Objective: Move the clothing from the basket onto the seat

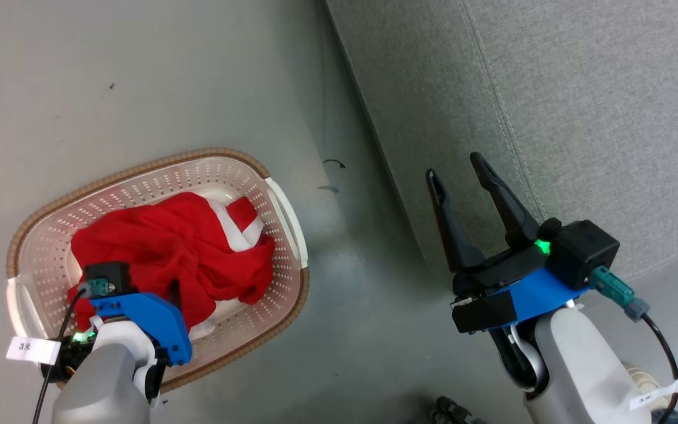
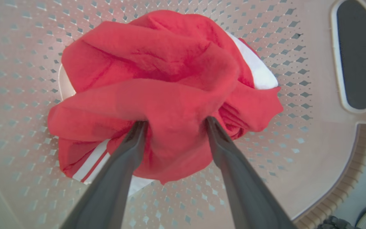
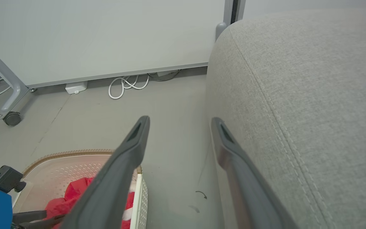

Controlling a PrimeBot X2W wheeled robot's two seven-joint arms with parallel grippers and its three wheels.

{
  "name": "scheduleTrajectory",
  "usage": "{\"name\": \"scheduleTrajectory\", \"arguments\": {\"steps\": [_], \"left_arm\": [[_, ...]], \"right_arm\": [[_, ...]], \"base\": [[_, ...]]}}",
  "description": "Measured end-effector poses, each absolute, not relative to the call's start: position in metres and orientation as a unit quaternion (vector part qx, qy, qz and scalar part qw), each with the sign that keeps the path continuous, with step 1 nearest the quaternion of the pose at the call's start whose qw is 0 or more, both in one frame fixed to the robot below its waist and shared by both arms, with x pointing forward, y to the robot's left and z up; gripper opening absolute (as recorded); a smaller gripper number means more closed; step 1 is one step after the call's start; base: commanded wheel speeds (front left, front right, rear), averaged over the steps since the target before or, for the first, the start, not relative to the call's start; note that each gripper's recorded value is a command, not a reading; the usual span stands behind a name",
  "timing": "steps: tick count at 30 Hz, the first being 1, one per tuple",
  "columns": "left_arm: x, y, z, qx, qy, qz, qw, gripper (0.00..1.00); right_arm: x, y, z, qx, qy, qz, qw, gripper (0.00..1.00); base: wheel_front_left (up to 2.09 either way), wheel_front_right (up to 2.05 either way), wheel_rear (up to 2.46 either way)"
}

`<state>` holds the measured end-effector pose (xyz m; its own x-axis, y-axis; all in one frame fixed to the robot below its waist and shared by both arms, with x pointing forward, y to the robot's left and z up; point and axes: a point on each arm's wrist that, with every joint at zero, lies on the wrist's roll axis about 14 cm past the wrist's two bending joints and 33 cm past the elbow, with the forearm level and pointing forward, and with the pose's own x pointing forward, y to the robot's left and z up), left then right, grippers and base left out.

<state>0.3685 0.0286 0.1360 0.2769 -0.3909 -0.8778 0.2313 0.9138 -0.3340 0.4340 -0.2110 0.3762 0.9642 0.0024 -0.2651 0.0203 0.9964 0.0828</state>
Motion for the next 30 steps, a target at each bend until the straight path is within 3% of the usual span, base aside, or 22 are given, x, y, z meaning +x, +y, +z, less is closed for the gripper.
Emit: {"name": "scheduleTrajectory", "arguments": {"steps": [7,8,9,30], "left_arm": [[0.369,0.028,0.124,-0.066,0.591,-0.182,0.783,0.98],[0.369,0.027,0.123,-0.066,0.592,-0.180,0.783,0.24],[0.370,0.027,0.123,-0.066,0.592,-0.181,0.782,0.00],[0.381,0.021,0.143,-0.079,0.571,-0.186,0.796,0.00]], "right_arm": [[0.435,-0.212,0.369,0.044,0.142,-0.007,0.989,1.00],[0.435,-0.213,0.368,0.044,0.142,-0.007,0.989,1.00],[0.436,-0.213,0.368,0.043,0.142,-0.007,0.989,1.00],[0.440,-0.206,0.381,0.040,0.124,0.005,0.991,1.00]], "base": [[0.00,0.00,0.00],[0.00,0.00,0.00],[0.00,0.00,0.00],[0.00,0.00,0.00]]}}
